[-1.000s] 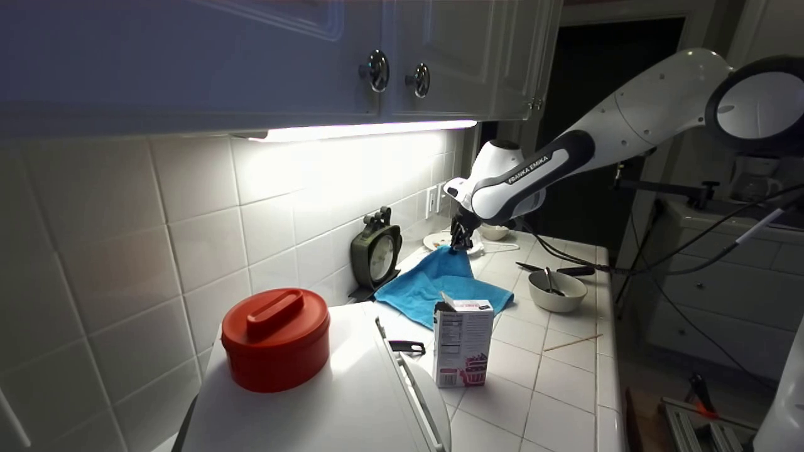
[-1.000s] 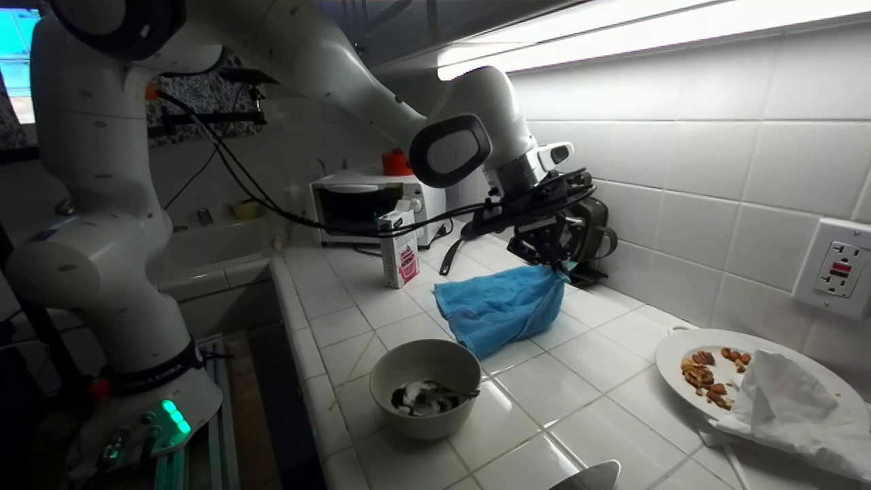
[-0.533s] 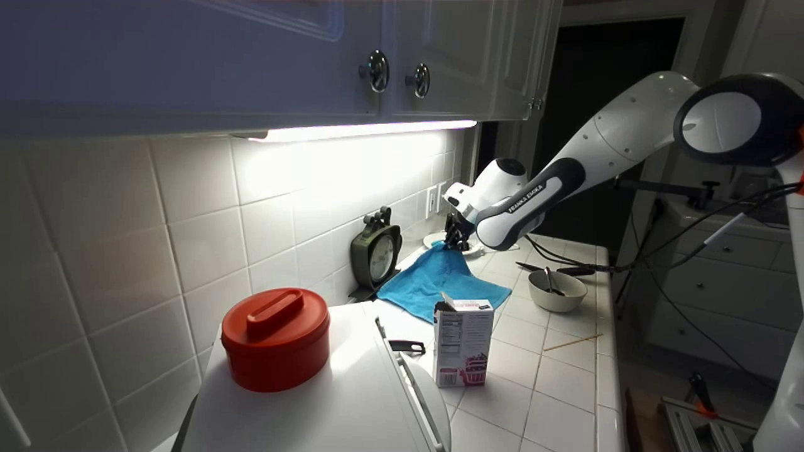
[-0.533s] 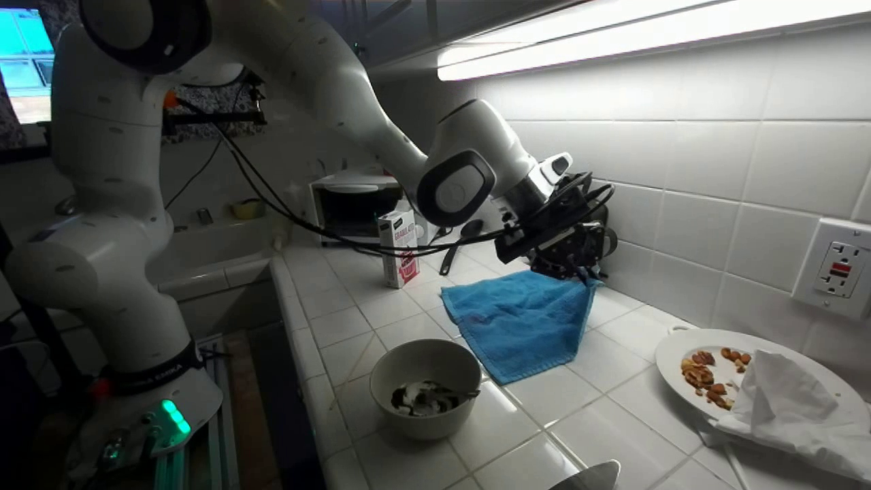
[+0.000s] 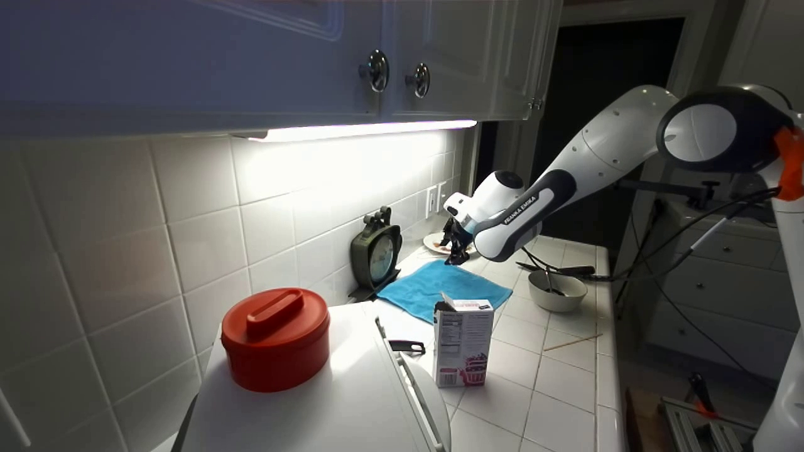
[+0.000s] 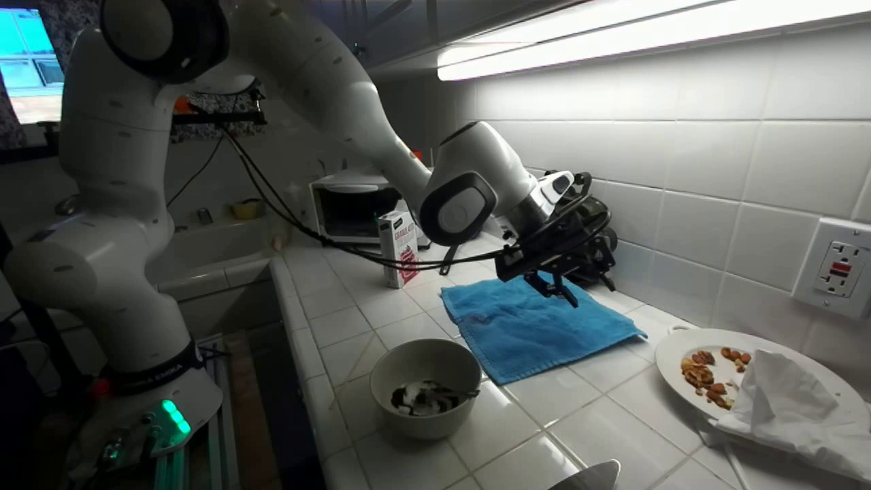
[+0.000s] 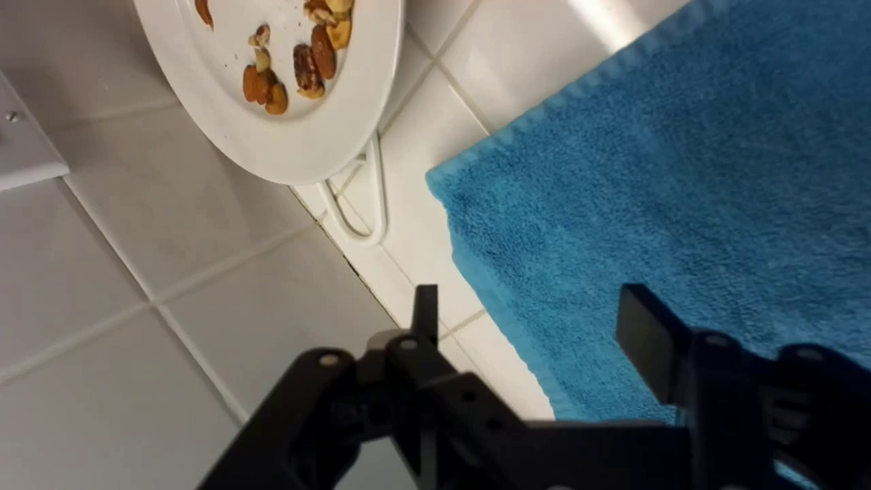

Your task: Unfold the cloth

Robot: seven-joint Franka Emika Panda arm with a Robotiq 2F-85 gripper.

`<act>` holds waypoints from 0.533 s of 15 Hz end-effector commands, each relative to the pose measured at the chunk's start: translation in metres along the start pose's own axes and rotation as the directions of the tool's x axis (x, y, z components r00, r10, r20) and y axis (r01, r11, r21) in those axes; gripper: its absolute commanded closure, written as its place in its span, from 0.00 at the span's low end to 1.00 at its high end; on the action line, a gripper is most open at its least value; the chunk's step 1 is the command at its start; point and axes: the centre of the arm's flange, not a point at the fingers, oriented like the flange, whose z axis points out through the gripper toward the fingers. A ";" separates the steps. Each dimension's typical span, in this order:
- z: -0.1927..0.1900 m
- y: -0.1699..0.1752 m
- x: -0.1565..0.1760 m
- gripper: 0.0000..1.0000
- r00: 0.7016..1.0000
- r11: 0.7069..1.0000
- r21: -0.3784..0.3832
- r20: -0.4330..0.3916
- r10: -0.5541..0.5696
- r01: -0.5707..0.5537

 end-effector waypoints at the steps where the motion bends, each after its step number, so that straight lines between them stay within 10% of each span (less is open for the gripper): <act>1: -0.035 0.000 0.017 0.02 0.988 0.980 0.122 0.027 0.155 -0.157; 8: -0.055 -0.004 0.037 0.00 0.898 0.847 0.306 0.222 0.379 -0.434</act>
